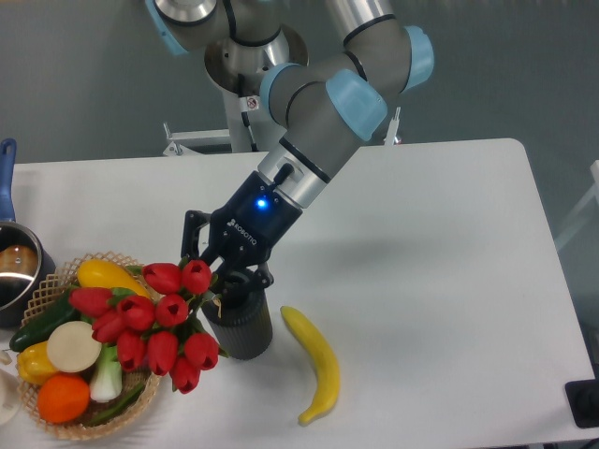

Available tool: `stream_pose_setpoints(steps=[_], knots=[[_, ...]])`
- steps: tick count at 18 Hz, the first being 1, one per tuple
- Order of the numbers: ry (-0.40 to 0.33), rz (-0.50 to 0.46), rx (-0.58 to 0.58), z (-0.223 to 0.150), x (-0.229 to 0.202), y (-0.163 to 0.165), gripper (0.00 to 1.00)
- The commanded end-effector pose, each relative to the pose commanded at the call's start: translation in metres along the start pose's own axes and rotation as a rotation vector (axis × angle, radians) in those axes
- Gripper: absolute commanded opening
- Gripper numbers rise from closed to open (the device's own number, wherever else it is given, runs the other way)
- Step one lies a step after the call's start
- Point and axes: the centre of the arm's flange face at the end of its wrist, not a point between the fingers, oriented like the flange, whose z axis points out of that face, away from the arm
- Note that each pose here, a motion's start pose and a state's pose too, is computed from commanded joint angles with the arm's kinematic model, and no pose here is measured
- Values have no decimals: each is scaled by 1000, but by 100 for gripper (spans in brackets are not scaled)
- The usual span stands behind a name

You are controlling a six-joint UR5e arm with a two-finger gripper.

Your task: Insert the flowers into the vase

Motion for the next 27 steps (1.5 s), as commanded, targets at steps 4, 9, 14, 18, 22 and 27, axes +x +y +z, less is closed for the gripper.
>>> stream_pose_setpoints(steps=[4, 9, 14, 18, 22, 27], knots=[[-11, -17, -25, 2, -2, 14, 1], [-10, -7, -40, -2, 0, 42, 4], [-22, -21, -41, -12, -3, 56, 11], [-35, -31, -38, -19, -8, 60, 63], [-47, -43, -38, -28, -5, 70, 100], [-78, -25, -37, -50, 2, 94, 100]])
